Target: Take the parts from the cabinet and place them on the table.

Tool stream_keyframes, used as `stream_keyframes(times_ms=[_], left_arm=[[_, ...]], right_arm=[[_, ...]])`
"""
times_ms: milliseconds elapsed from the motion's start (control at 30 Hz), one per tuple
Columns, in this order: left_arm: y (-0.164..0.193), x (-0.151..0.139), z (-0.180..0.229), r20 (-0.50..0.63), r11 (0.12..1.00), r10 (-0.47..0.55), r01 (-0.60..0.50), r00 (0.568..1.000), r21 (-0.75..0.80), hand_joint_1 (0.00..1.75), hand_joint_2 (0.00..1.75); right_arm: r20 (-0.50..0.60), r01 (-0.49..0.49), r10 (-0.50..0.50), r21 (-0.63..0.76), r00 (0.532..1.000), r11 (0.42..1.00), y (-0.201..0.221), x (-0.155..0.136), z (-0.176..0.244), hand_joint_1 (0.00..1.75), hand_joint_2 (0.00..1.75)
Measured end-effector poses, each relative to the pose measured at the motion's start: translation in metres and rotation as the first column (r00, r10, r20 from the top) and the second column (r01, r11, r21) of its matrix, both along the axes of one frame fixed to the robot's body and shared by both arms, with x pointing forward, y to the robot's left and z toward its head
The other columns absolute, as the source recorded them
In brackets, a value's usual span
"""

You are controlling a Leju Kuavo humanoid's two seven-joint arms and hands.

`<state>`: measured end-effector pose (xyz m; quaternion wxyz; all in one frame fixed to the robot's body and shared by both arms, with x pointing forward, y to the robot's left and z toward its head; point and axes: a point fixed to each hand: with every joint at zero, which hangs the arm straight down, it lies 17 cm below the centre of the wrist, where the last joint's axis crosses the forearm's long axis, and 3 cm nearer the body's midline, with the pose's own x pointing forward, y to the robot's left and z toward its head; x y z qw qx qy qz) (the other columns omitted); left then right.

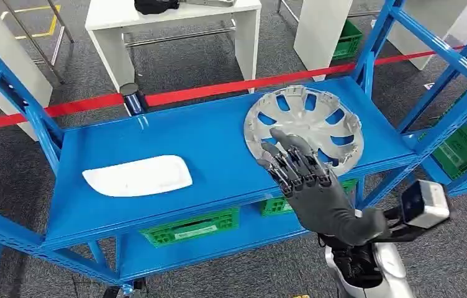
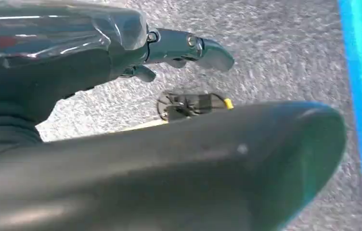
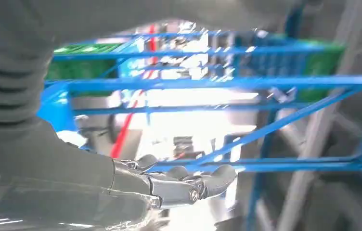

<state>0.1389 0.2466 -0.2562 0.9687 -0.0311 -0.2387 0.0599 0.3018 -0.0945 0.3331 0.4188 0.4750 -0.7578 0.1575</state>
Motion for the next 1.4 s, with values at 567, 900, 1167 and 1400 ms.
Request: stream_keyframes(times_ms=[567, 900, 1167, 1400], left_arm=[[0.006, -0.002, -0.004, -0.042, 0.999, 0.039, -0.037, 0.998, 0.040, 0.00, 0.00], [0.012, -0.003, -0.005, -0.047, 0.998, 0.039, -0.036, 0.998, 0.048, 0.00, 0.00], [0.014, -0.002, -0.005, -0.045, 0.998, 0.039, -0.037, 0.998, 0.050, 0.00, 0.00], [0.013, -0.001, -0.004, -0.043, 0.998, 0.039, -0.037, 0.998, 0.048, 0.00, 0.00]], right_arm=[[0.422, 0.637, -0.480, -0.572, 0.769, 0.517, -0.039, 0.131, -0.100, 0.00, 1.75], [0.455, 0.637, -0.449, -0.608, 0.769, 0.474, -0.031, 0.144, -0.114, 0.00, 1.75], [0.457, 0.638, -0.448, -0.607, 0.768, 0.474, -0.031, 0.145, -0.113, 0.00, 1.75], [0.456, 0.631, -0.441, -0.626, 0.773, 0.459, -0.032, 0.149, -0.121, 0.00, 1.75]])
